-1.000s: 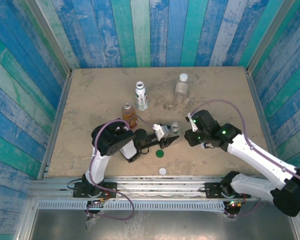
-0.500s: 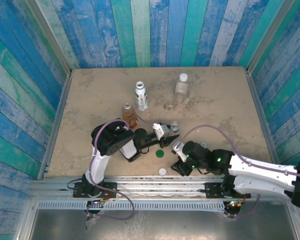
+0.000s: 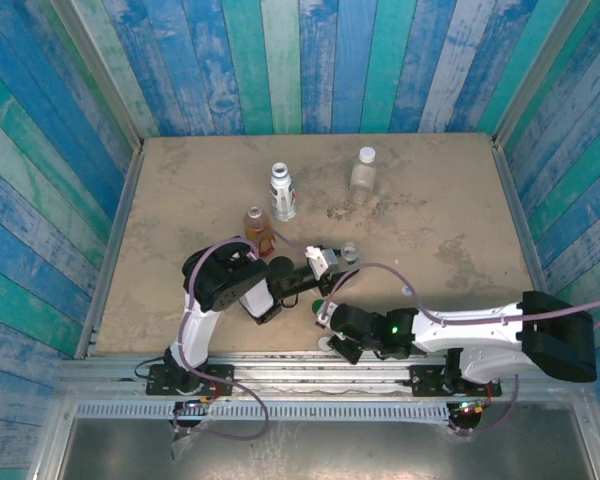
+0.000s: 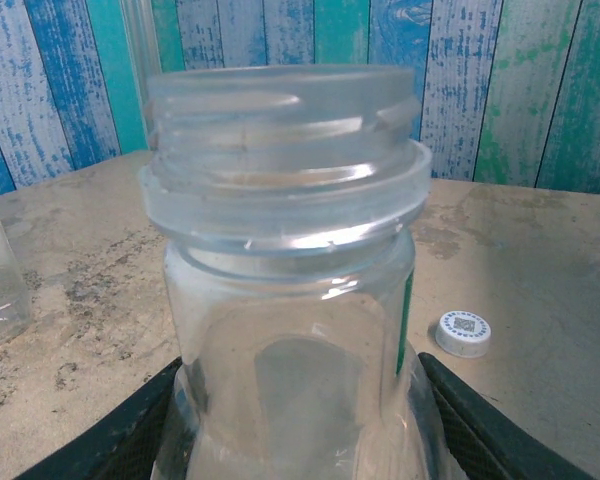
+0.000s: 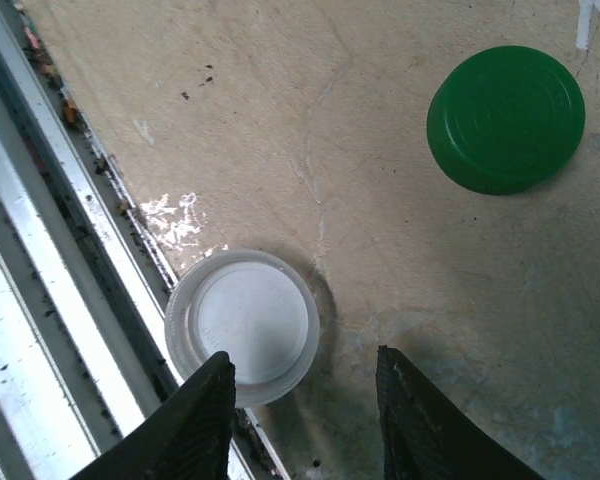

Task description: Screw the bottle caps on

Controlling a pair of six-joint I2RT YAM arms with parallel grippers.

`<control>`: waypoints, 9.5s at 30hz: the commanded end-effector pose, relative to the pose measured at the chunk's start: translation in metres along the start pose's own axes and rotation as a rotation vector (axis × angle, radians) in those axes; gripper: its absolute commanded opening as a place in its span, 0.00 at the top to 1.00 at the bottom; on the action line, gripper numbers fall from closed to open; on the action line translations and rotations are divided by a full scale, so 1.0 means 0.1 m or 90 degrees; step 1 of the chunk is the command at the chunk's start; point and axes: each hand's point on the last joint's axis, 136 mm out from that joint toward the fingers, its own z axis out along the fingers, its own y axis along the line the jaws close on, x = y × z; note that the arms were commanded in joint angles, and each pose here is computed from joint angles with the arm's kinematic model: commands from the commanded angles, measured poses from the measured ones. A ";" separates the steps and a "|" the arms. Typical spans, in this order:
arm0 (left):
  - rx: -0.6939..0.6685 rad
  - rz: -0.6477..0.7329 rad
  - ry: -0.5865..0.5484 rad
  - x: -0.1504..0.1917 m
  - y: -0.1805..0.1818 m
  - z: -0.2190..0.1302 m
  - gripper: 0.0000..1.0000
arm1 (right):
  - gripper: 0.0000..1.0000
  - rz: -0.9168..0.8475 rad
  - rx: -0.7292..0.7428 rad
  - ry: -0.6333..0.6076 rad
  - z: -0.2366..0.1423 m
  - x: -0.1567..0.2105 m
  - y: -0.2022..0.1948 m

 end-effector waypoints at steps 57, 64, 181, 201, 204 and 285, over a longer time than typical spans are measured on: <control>0.016 -0.210 -0.098 -1.21 -0.31 -0.79 0.05 | 1.00 0.137 0.291 -0.416 -1.56 -1.07 -1.25; 0.049 -0.330 -0.133 -1.40 -0.37 -0.88 0.26 | 0.99 0.110 0.257 -0.477 -1.62 -1.43 -1.14; -0.458 0.742 0.138 -1.78 0.42 -0.31 0.82 | 0.72 0.813 -0.281 -0.453 -1.75 -2.24 -1.72; -0.453 0.744 0.153 -1.71 0.43 -0.29 0.77 | 0.89 0.799 -0.284 -0.462 -1.87 -2.22 -1.67; -0.449 0.749 0.152 -1.72 0.42 -0.27 0.76 | 0.90 0.796 -0.287 -0.459 -1.87 -2.22 -1.66; -0.156 -0.011 -0.025 -0.96 -0.26 -0.77 0.06 | 0.38 0.831 0.105 -0.226 -0.29 0.27 -2.60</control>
